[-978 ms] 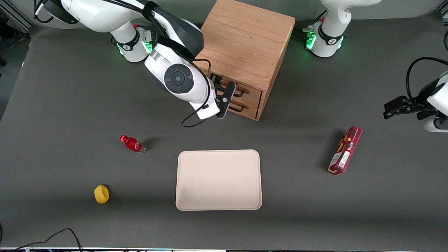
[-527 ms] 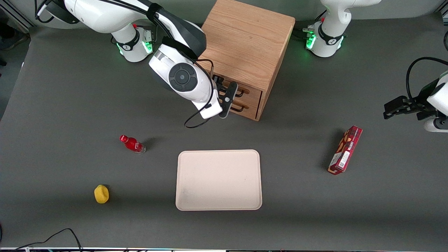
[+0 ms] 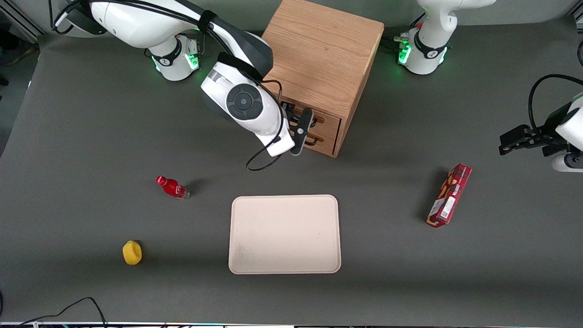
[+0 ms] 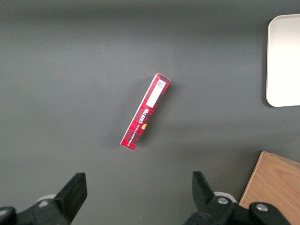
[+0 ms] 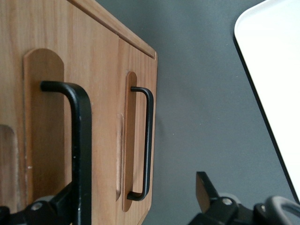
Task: Open upper drawer
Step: 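Pull the handle outward with the right gripper, sliding the drawer open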
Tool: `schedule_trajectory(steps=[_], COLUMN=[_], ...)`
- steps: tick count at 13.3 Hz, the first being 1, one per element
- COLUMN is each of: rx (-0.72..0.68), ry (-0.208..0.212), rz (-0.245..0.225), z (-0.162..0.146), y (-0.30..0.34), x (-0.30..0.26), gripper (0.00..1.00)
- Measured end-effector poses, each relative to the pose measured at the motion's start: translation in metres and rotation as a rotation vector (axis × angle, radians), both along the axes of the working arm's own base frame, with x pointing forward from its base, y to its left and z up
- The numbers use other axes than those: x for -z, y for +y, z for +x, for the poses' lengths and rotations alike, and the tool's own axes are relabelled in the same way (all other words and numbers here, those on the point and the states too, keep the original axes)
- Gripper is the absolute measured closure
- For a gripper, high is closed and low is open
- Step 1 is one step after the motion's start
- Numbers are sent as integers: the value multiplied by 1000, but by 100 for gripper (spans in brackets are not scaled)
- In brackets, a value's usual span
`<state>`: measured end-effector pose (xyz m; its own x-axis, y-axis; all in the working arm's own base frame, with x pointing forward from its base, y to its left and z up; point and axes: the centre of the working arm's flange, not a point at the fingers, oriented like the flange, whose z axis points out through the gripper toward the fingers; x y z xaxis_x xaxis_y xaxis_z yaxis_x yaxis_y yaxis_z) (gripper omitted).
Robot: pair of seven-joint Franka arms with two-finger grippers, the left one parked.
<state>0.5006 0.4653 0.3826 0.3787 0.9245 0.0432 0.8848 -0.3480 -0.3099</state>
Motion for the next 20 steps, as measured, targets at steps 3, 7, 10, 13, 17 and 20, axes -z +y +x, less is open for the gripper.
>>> schedule_trajectory(steps=[3, 7, 10, 13, 17, 20], rx=[-13, 2, 2, 15, 38, 43], ry=[-40, -71, -90, -115, -142, -177], rz=[-2, 7, 15, 23, 25, 15], z=[18, 44, 58, 78, 98, 117], y=[-15, -34, -43, -58, -75, -95], x=[6, 7, 5, 3, 1, -5], gripper=[0, 0, 0, 0, 0, 0])
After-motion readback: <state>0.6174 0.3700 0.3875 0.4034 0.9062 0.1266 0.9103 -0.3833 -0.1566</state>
